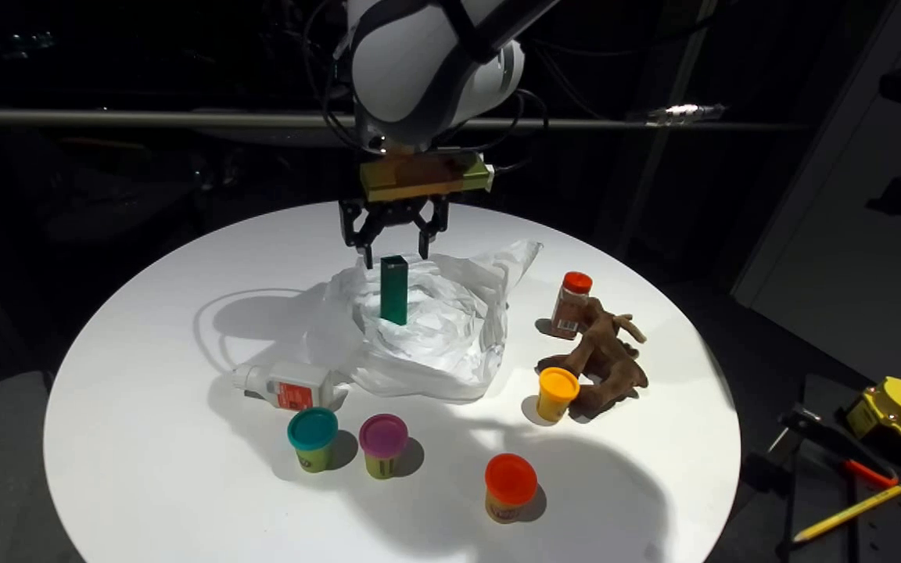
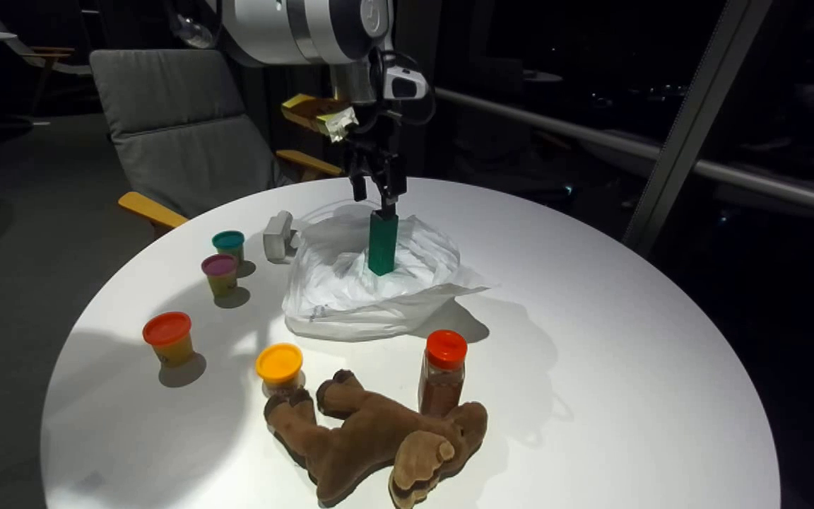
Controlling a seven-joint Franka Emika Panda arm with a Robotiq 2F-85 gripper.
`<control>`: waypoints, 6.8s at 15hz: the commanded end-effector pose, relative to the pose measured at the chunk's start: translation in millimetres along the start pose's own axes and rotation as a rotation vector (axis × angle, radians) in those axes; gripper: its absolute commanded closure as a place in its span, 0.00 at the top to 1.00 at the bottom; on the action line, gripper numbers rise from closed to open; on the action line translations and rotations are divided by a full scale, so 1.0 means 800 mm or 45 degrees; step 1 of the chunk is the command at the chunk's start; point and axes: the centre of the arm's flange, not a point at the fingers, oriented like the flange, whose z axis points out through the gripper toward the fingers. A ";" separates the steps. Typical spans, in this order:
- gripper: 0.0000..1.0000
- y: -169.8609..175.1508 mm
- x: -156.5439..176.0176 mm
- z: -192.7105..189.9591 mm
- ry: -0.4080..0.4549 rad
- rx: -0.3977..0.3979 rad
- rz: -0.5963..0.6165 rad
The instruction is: Put the things on the table into the plastic bag
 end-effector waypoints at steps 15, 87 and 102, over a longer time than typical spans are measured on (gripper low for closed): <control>1.00 0.345 -0.147 -0.064 -0.245 0.311 0.834; 0.24 0.093 -0.108 -0.135 0.137 0.026 0.036; 0.24 0.052 0.002 0.013 0.169 -0.010 0.078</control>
